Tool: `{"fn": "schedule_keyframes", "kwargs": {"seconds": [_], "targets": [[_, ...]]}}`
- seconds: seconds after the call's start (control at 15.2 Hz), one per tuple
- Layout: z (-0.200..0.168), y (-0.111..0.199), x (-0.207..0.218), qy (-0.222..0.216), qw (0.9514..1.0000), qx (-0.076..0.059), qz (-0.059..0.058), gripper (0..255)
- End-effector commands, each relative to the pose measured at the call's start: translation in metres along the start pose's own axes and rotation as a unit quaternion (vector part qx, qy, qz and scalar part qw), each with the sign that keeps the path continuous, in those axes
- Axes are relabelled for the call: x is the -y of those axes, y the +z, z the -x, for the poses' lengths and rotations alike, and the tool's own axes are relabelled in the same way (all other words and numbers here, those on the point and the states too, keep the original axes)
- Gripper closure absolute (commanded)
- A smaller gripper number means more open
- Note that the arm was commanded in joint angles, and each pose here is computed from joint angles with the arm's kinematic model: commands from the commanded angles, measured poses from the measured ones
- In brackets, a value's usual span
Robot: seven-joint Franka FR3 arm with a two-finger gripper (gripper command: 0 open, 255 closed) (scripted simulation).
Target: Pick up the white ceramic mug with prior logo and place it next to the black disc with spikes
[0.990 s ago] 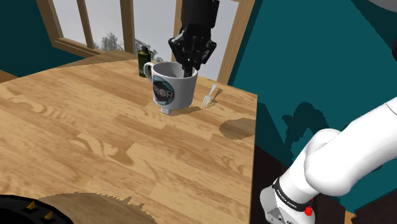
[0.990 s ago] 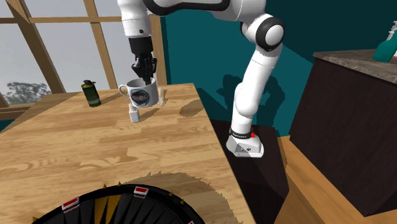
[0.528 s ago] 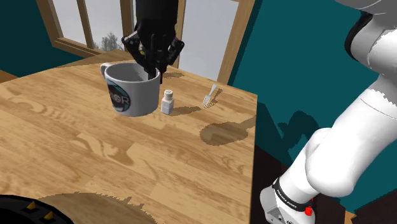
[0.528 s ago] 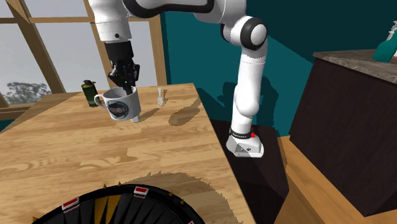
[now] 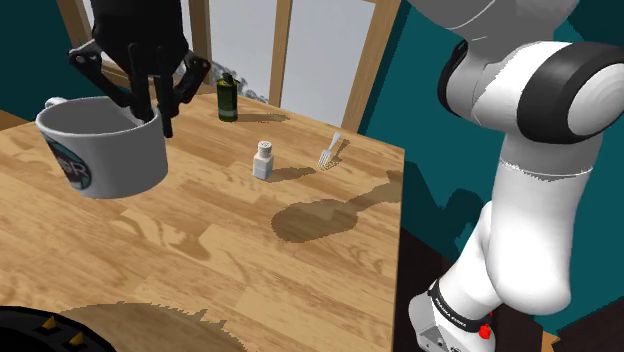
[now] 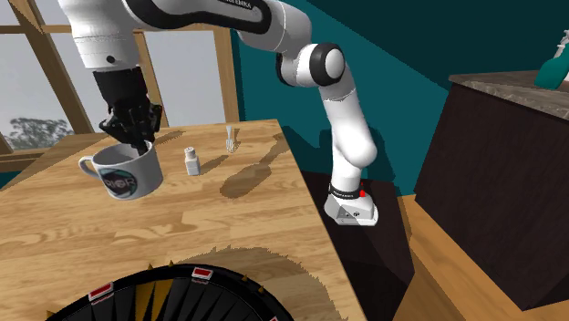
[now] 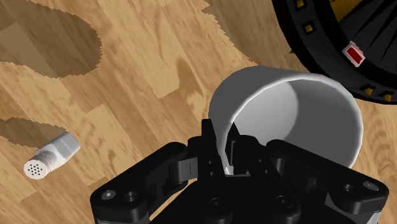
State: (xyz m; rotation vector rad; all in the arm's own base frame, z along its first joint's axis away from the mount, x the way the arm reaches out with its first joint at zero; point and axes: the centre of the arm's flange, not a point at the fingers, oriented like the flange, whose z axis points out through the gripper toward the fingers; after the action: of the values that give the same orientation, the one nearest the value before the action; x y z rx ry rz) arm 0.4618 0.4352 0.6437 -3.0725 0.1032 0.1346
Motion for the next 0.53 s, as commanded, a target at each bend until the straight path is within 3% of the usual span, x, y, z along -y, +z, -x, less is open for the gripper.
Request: {"fn": "schedule_keyframes", "kwargs": {"seconds": [0.0, 0.46], "targets": [[-0.004, 0.002, 0.018, 0.002, 1.0, 0.0, 0.0, 255], [-0.007, 0.039, 0.016, 0.002, 1.0, 0.0, 0.0, 255]]}}
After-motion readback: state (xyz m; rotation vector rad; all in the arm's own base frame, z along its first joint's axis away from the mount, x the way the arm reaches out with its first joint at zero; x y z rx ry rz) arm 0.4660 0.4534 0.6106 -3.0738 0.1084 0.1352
